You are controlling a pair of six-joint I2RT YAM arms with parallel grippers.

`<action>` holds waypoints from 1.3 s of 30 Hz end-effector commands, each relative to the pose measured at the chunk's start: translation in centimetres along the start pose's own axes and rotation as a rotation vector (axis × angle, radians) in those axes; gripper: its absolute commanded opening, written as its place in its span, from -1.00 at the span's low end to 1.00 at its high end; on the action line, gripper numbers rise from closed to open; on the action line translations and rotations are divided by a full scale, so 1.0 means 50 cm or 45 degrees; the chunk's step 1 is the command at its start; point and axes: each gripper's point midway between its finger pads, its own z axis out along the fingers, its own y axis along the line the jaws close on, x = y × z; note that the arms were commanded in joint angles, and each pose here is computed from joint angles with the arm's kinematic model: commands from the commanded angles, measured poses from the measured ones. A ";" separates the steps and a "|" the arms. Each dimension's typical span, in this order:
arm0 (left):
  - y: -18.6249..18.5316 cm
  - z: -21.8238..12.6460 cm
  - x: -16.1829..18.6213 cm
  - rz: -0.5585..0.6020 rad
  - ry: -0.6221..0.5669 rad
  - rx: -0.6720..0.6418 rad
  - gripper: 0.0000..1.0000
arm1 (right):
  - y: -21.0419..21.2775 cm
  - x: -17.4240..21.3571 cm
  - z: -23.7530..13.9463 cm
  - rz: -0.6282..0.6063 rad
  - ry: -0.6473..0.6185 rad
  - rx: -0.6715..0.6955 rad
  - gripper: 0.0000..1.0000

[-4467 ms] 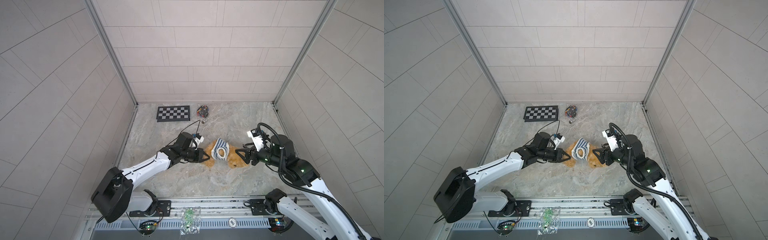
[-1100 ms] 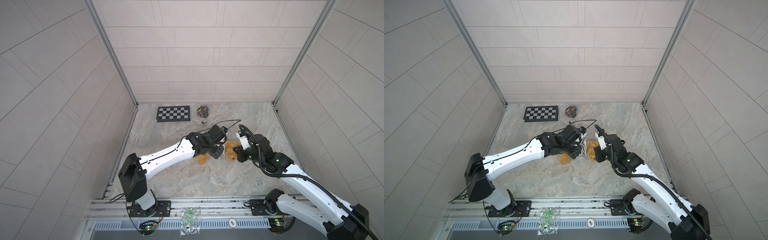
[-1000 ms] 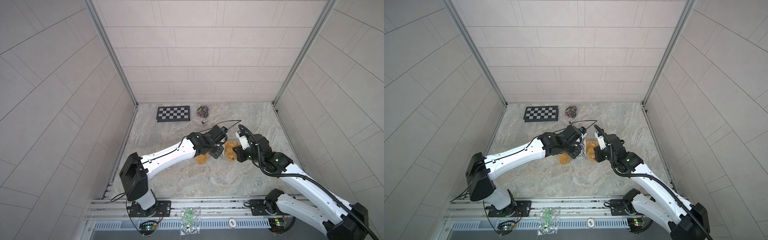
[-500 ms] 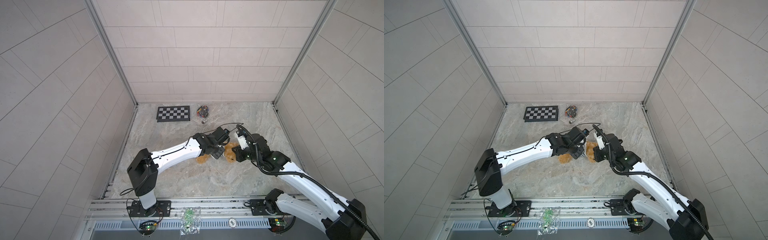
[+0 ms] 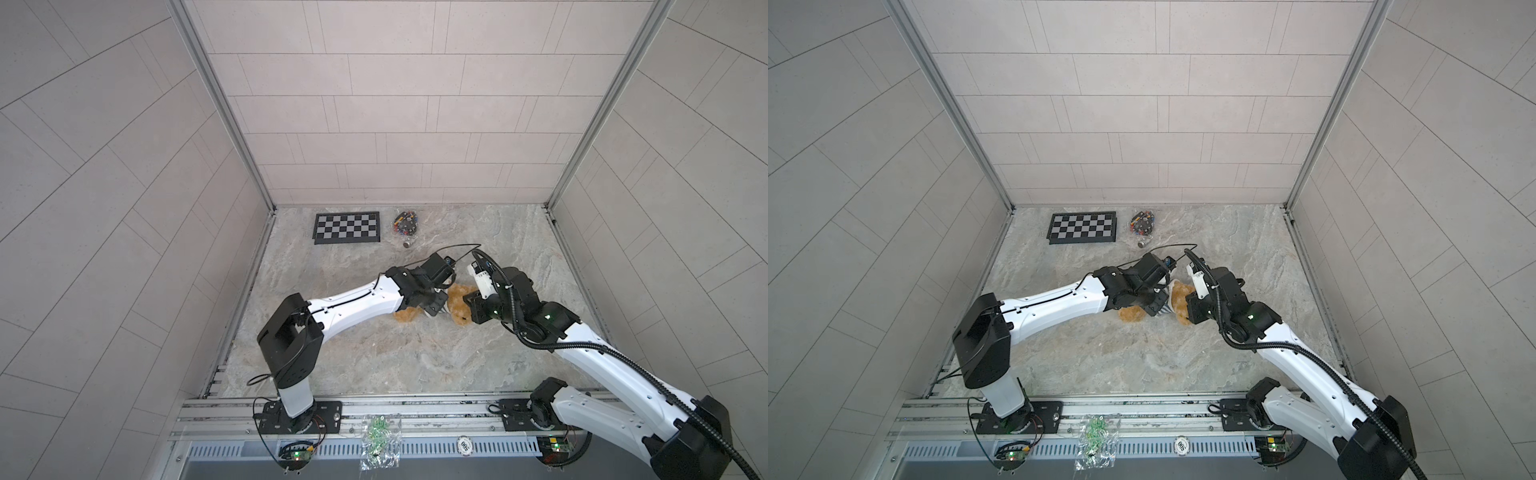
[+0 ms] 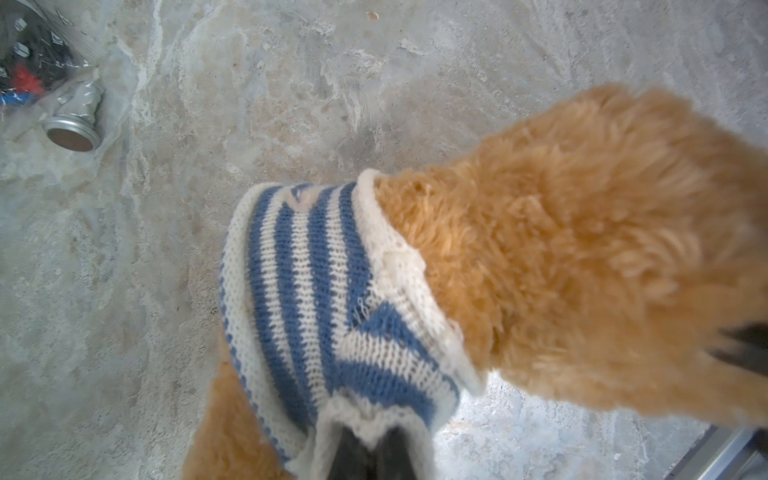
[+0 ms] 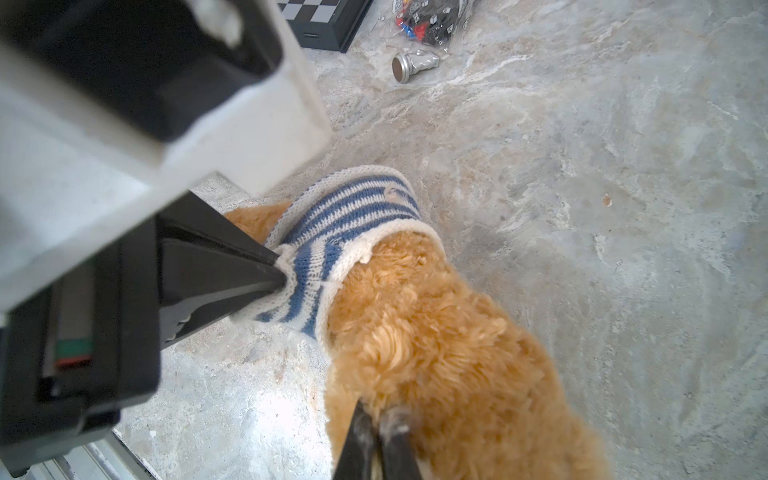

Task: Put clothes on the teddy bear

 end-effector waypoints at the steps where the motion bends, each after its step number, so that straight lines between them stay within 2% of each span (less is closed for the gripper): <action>1: -0.008 -0.031 0.009 -0.028 -0.014 0.062 -1.00 | 0.011 -0.055 -0.021 -0.028 -0.096 -0.025 -1.00; 5: -0.037 -0.076 0.024 -0.014 -0.015 0.183 -1.00 | -0.026 -0.065 -0.027 -0.003 -0.040 0.051 -1.00; 8: -0.075 -0.114 0.039 -0.042 -0.030 0.345 -1.00 | -0.043 -0.081 -0.034 -0.015 -0.010 0.091 -1.00; 14: -0.104 -0.164 0.019 -0.228 -0.083 0.549 -1.00 | -0.018 -0.155 -0.037 -0.076 -0.050 0.039 -0.99; 20: -0.030 -0.125 0.000 -0.590 -0.175 0.628 -1.00 | 0.024 -0.197 -0.041 -0.089 -0.099 -0.063 -0.34; 24: 0.025 -0.084 0.016 -0.785 -0.195 0.654 -1.00 | 0.038 -0.185 -0.046 -0.113 -0.092 -0.061 -0.06; 31: 0.120 -0.048 0.059 -0.979 -0.209 0.607 -1.00 | 0.123 -0.128 -0.023 -0.203 -0.031 -0.090 0.11; 39: 0.192 -0.033 0.103 -1.126 -0.214 0.567 -1.00 | 0.258 -0.057 0.069 -0.188 0.013 -0.250 0.20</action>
